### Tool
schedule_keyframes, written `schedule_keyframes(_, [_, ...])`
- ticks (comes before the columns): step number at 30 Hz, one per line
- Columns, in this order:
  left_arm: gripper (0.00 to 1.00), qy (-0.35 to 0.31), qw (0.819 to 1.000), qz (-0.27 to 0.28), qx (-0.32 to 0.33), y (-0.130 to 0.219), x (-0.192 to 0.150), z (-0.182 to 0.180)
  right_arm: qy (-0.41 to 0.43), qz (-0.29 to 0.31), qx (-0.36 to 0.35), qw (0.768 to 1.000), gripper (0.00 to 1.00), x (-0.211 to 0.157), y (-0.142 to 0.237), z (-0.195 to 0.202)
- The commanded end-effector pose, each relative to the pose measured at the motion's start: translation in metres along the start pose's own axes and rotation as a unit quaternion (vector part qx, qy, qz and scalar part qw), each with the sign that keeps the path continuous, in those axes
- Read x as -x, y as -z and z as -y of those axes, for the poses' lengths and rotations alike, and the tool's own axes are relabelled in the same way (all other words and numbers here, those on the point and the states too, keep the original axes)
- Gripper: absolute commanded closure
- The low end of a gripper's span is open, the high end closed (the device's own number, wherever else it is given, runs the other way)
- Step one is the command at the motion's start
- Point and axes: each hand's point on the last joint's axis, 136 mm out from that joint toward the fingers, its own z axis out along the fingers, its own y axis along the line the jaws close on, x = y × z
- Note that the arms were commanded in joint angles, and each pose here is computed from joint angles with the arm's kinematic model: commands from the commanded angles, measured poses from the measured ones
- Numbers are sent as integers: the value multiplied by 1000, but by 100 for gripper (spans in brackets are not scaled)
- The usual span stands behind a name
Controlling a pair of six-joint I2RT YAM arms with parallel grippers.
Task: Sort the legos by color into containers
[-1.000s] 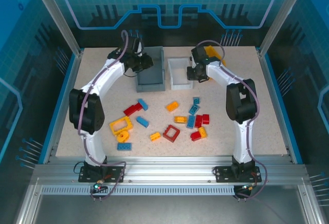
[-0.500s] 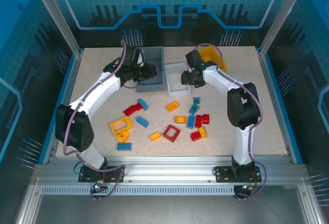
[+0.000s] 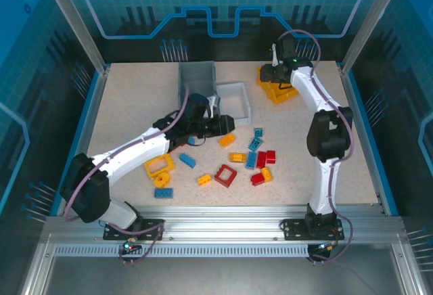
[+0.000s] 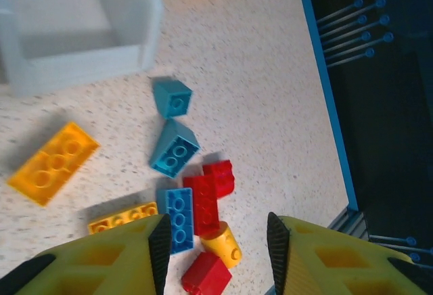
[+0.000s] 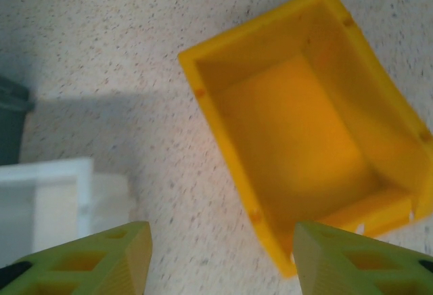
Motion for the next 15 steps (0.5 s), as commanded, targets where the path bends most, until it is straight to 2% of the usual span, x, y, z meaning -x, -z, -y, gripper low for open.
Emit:
schedule_keyframes(1, [54,-13,998,52,-36,9,7,29,51,-66,8,996,41,-21,-26,-3])
schedule_keyframes(5, [54,-14,998,50,-35,6,-8,31,46,-95,-8,994,42,-26,-54,9])
schedule_keyframes(10, [54,-20,998,44,-27,12,-19,30,46,-104,-16,993,47,-30,-70,15])
schedule_keyframes(13, [54,-21,999,42,-24,18,-25,28,45,-109,-15,993,53,-33,-74,16])
schedule_keyframes(15, [54,-22,999,45,-21,23,-27,26,42,-111,-15,993,60,-34,-75,15])
